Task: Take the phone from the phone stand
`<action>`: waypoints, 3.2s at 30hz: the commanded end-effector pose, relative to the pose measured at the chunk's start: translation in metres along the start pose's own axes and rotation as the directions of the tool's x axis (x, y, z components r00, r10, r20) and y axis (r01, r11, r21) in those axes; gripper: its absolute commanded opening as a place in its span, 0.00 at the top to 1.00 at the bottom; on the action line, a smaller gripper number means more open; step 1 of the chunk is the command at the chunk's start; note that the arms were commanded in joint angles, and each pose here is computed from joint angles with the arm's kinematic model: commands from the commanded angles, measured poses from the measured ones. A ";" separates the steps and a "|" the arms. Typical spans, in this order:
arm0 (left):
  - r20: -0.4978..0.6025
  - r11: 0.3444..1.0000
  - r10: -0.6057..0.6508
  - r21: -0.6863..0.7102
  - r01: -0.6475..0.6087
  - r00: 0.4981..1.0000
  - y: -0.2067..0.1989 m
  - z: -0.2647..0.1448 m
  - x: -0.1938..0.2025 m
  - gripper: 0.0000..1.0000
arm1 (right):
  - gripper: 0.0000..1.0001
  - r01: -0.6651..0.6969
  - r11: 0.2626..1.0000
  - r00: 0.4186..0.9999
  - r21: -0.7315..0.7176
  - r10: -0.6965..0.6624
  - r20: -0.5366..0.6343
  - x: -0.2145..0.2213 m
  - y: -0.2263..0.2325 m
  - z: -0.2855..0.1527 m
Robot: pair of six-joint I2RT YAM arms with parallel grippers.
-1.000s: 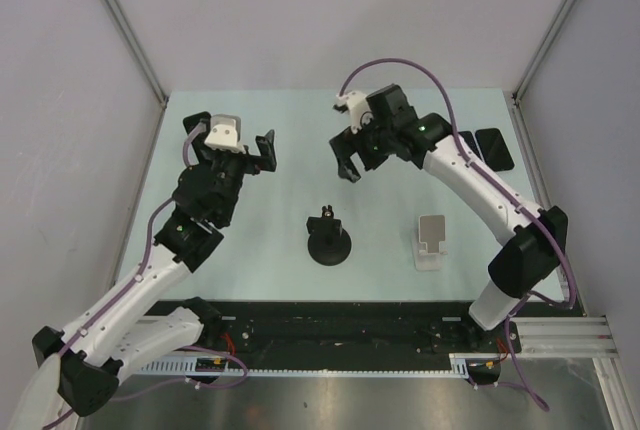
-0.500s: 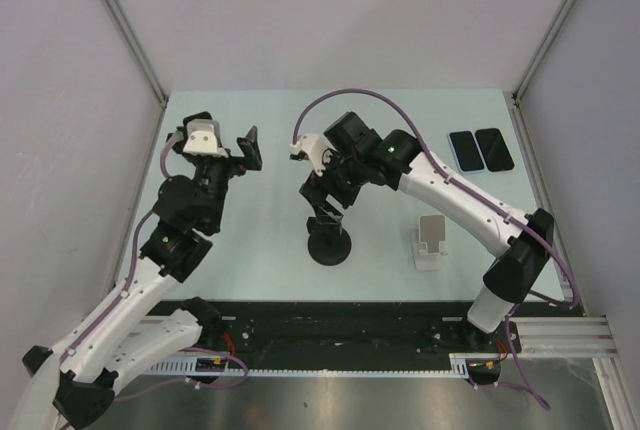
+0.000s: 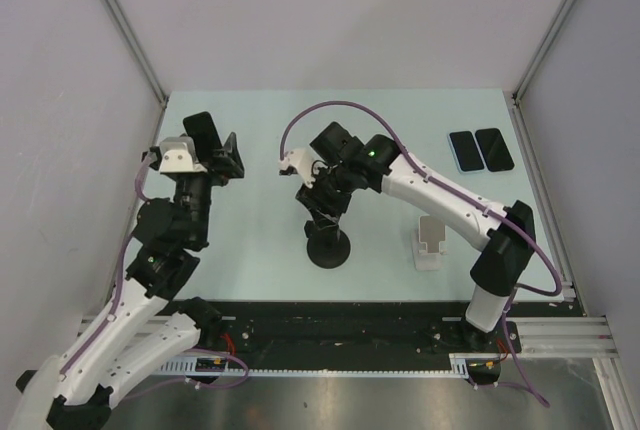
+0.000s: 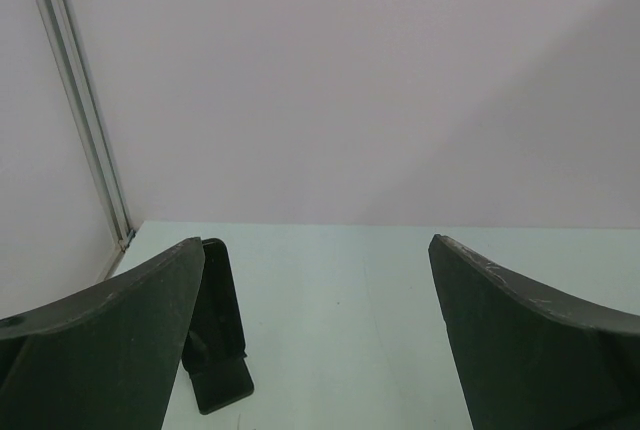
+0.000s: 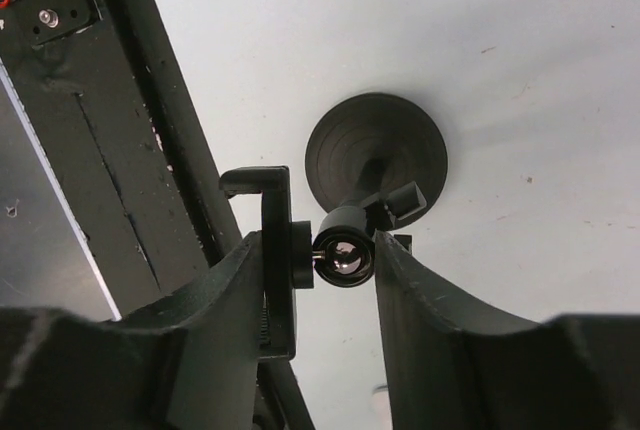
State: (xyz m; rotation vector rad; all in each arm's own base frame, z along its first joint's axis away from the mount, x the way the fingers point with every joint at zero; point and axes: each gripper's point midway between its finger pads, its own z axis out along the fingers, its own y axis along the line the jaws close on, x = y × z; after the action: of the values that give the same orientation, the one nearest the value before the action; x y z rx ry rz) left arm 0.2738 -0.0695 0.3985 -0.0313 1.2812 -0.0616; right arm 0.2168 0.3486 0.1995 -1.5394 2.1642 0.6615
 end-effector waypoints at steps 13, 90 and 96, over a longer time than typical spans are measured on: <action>-0.020 0.998 0.067 0.022 -0.067 0.998 -0.004 0.003 0.014 0.01 | 1.00 0.070 0.997 0.994 -0.016 -0.071 -0.088 0.039 0.029 -0.044; -0.448 0.914 -0.158 -0.403 -0.041 0.880 0.117 0.120 0.166 0.00 | 0.00 -0.774 0.391 0.552 0.498 0.033 0.833 0.132 -0.109 -0.264; -0.486 0.913 -0.211 -0.408 -0.007 0.848 0.125 0.152 0.188 0.00 | 0.00 -0.769 0.359 0.554 0.529 -0.041 0.832 0.141 -0.106 -0.267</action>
State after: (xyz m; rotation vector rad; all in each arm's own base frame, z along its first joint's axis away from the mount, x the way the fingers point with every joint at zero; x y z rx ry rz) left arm 0.4567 0.0486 0.2393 -0.4434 1.8443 0.2041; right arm 0.2547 0.0625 0.2982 -0.0609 1.7761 0.1539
